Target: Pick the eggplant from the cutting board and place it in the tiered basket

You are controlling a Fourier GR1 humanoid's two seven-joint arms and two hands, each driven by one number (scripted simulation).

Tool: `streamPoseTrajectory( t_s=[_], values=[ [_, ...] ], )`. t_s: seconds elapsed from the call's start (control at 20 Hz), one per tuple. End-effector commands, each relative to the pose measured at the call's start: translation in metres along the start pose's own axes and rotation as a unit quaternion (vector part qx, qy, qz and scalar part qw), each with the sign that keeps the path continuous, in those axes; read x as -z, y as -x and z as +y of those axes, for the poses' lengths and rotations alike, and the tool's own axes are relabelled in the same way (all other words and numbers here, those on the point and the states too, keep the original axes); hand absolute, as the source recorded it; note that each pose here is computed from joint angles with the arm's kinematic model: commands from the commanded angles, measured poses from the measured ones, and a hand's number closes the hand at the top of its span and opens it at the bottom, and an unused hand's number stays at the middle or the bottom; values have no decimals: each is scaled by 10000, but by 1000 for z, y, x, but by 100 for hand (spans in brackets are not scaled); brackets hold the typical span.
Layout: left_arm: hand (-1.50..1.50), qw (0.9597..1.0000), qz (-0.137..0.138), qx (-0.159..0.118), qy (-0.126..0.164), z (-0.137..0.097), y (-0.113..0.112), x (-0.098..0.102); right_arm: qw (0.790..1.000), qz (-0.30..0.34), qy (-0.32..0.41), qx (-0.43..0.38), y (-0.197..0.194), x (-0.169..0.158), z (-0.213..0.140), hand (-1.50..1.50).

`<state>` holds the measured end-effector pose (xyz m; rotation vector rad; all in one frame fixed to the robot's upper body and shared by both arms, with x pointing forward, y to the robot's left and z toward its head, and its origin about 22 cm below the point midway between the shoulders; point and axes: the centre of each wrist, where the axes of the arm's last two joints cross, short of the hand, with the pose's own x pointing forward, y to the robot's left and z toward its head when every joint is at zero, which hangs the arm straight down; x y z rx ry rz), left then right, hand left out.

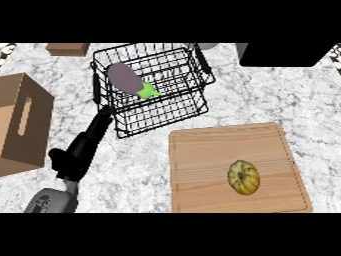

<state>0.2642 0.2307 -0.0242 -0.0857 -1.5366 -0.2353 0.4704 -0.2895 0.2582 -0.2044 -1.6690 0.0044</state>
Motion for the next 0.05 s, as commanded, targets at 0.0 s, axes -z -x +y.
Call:
streamPoseTrajectory(
  t_s=[0.0],
  values=[
    [0,10000,0,5,-48,3,-18,16,9999,-3,-44,-105,9,-12,-78,-150]
  ],
)
